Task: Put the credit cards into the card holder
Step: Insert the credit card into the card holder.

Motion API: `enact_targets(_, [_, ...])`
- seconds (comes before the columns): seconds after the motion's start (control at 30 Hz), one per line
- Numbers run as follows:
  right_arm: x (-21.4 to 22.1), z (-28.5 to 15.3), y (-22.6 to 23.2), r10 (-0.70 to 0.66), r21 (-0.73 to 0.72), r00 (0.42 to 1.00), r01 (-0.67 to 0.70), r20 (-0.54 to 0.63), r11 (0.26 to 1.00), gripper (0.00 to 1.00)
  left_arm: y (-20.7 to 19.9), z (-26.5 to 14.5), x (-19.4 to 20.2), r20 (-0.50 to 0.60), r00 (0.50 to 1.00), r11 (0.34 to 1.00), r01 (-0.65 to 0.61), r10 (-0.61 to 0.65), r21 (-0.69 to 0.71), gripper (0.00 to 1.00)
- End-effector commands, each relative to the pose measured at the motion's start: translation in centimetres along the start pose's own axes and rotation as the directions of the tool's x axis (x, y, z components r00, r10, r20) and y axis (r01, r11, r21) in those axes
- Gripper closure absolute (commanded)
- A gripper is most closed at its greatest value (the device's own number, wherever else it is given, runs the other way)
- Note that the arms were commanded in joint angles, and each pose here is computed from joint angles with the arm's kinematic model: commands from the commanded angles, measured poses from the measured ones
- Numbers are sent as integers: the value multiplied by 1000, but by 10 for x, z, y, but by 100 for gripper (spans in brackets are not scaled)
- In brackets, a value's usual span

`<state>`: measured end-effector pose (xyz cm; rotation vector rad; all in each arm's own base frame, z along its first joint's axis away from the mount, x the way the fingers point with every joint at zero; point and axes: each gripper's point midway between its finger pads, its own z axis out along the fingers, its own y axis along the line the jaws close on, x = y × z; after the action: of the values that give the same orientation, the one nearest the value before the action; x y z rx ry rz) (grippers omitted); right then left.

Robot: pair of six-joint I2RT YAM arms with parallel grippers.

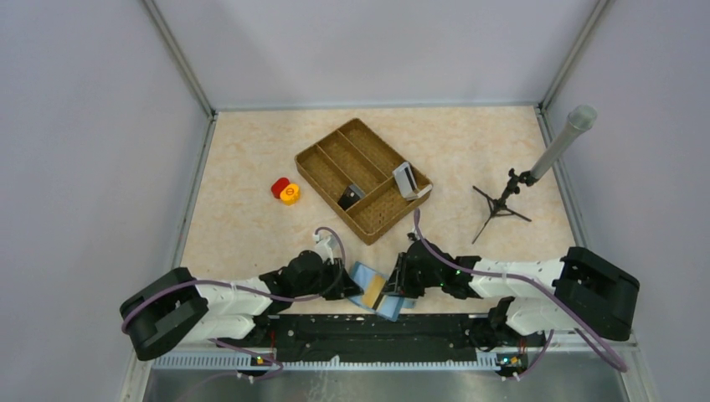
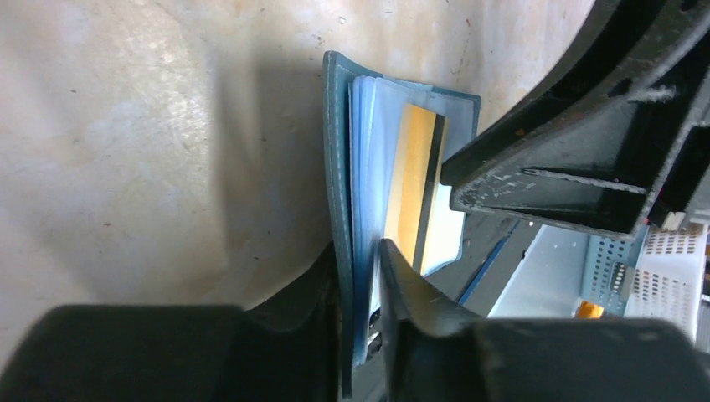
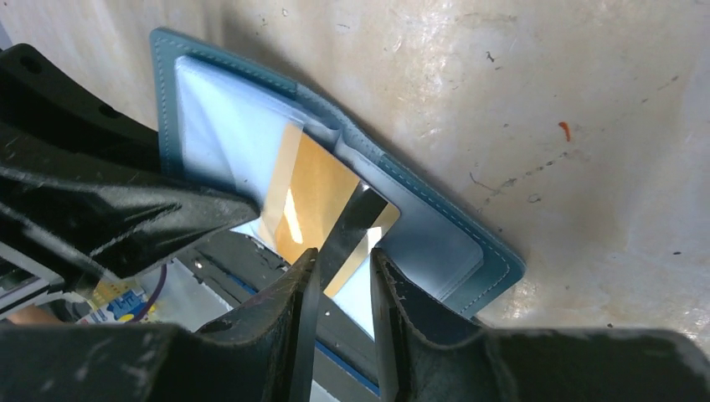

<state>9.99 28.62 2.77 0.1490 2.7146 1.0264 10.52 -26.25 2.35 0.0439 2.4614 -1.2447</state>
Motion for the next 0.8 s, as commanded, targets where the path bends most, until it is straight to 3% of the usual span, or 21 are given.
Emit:
enact_targets(0.0, [-4,6,1,17,4,999,-17,29,1000,72,11,-1,2,-5,1000,999,-24,24,-47,71])
enact_targets(0.23, [-11,10,11,11,-28,998,-10,55,1000,75,11,0,4,-26,999,998,-43,42,-50,58])
enact_targets(0.77, [-10,17,37,108,-167,993,-100,38,981,86,10,1,5,-35,999,998,-41,39,-49,61])
